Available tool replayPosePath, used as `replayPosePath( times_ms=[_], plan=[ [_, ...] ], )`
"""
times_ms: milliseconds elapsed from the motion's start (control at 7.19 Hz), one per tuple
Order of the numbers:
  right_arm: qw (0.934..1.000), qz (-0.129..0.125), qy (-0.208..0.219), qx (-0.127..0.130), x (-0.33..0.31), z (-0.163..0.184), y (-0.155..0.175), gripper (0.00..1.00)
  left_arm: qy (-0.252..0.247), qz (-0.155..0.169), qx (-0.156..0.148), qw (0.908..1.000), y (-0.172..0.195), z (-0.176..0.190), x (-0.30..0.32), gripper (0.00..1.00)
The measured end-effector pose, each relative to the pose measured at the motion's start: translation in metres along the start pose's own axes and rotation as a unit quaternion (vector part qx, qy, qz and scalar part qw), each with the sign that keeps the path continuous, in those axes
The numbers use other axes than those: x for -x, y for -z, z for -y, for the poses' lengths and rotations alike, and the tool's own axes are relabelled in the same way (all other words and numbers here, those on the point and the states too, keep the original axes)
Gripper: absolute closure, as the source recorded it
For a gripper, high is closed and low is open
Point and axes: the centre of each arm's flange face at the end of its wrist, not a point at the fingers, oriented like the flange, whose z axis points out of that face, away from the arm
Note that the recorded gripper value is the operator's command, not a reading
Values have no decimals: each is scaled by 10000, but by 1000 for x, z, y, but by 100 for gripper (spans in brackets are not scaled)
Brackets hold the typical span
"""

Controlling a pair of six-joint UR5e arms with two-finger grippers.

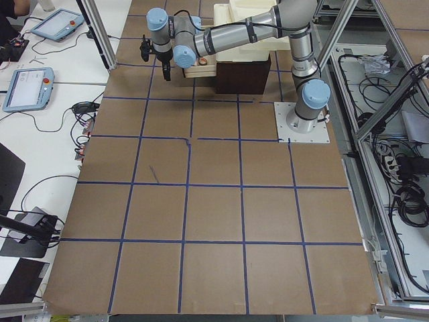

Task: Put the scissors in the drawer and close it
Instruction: 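Raise the right gripper out of the drawer and withdraw it, then move the left gripper over the drawer's front edge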

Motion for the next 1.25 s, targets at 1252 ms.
replayPosePath(
  times_ms=[1252],
  plan=[
    [9966, -321, 764, 20, -6, -3, 1, 0, 167, -151, 753, 9969, -21, -31, -2, 0]
  ],
)
